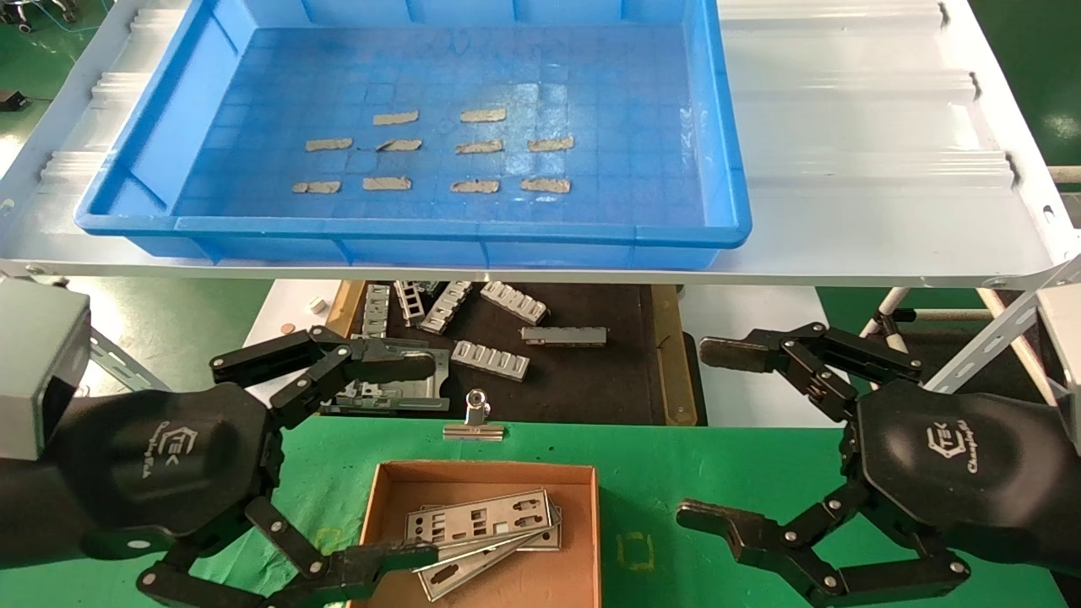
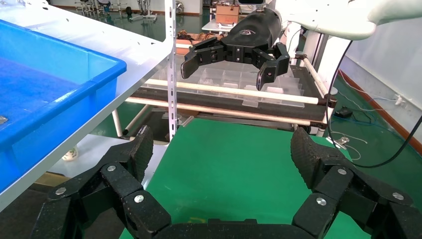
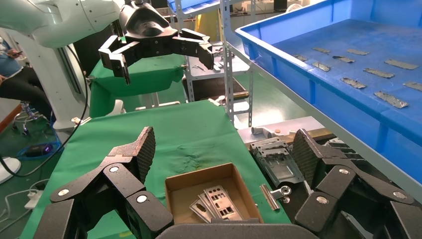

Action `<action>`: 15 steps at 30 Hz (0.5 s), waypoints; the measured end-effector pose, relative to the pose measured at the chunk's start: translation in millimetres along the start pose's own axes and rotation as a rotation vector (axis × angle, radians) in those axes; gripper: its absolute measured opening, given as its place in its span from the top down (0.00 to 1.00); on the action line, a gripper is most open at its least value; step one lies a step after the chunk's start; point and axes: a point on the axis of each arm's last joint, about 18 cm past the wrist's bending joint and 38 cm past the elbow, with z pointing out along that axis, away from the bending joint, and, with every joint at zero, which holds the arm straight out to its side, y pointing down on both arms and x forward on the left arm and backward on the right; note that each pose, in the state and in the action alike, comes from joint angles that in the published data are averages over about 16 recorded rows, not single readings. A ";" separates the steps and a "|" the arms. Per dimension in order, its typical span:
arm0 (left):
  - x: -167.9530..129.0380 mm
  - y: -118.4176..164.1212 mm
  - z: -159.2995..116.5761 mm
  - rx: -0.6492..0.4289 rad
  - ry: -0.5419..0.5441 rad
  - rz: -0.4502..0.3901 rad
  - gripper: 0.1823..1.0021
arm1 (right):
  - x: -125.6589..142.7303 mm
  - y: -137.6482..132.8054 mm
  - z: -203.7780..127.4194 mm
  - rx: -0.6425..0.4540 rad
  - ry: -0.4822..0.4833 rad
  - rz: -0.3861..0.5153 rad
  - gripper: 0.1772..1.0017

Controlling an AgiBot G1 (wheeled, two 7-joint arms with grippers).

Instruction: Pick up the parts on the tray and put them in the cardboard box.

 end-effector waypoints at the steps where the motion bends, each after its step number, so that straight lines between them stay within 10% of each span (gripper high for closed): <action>1: 0.0 0.0 0.0 0.000 0.000 0.000 0.00 | 0.0 0.0 0.0 0.000 0.000 0.000 0.00; 15: 0.0 0.0 0.0 0.000 0.000 0.000 0.00 | 0.0 0.0 0.0 0.000 0.000 0.000 0.00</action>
